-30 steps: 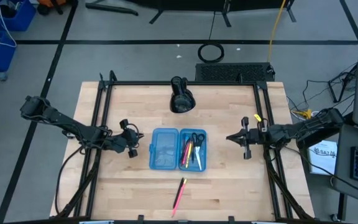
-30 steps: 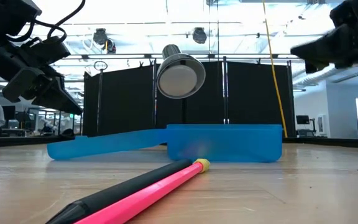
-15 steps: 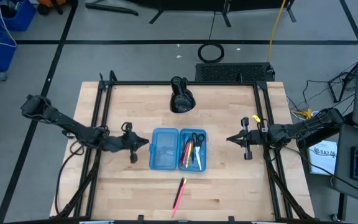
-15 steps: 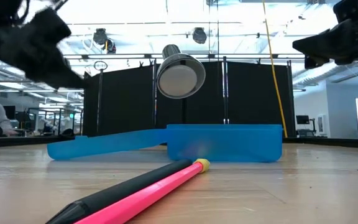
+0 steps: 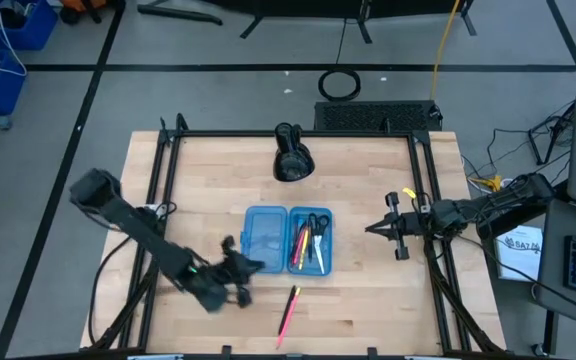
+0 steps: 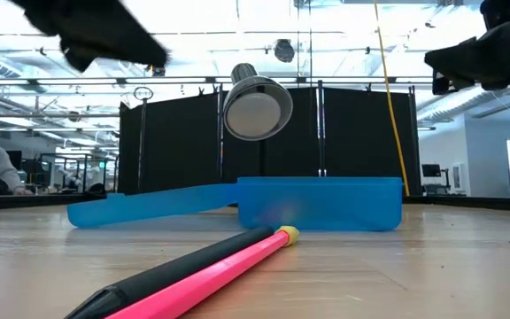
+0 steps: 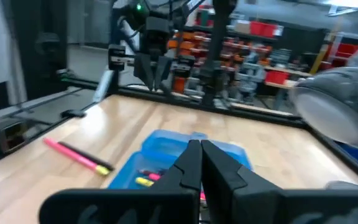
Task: Pick & place school supplies into a supply box
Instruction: Put the black pen into the blue supply box
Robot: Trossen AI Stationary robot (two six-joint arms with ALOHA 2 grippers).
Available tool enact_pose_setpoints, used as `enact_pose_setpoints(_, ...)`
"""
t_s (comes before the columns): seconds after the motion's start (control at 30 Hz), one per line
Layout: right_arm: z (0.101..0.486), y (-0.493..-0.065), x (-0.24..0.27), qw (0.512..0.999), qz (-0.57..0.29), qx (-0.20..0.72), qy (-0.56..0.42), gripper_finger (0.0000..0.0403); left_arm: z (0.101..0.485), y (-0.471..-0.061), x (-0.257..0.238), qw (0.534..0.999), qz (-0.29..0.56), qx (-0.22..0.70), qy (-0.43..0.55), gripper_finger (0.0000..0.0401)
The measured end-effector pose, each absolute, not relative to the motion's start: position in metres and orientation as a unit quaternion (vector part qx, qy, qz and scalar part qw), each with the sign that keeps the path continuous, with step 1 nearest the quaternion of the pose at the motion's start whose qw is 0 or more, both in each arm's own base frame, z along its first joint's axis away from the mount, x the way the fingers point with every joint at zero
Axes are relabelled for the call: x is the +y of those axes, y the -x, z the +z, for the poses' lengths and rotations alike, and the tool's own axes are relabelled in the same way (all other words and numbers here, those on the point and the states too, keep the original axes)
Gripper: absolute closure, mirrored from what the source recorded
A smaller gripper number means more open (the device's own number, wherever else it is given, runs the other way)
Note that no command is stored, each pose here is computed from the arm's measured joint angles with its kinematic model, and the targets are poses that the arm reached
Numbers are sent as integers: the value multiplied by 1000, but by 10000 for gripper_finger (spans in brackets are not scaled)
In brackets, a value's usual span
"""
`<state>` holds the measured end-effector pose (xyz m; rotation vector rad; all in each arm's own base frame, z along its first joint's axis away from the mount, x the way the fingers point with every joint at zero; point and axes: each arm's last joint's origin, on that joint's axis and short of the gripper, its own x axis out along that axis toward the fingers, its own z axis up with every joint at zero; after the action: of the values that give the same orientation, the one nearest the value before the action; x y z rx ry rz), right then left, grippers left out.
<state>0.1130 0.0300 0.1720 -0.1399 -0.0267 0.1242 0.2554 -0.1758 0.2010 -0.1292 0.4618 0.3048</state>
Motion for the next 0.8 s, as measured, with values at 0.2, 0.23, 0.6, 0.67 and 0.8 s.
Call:
enact_pose_setpoints(0.2, 170, -113, 32, 991, 103, -6, 85, 403, 201, -322, -200, 925, 174, 306, 141, 368)
enact_pose_setpoints(0.23, 170, -113, 32, 991, 105, -7, 85, 403, 199, -334, -203, 917, 168, 328, 150, 368)
enact_pose_setpoints(0.6, 167, -112, 35, 985, 154, 5, 75, 403, 205, -431, -219, 806, 193, 525, 191, 368)
enact_pose_setpoints(0.67, 165, -112, 35, 985, 155, 15, 75, 403, 202, -441, -220, 801, 192, 533, 193, 368)
enact_pose_setpoints(0.8, 163, -112, 35, 984, 156, 23, 85, 403, 192, -452, -216, 792, 193, 549, 184, 365)
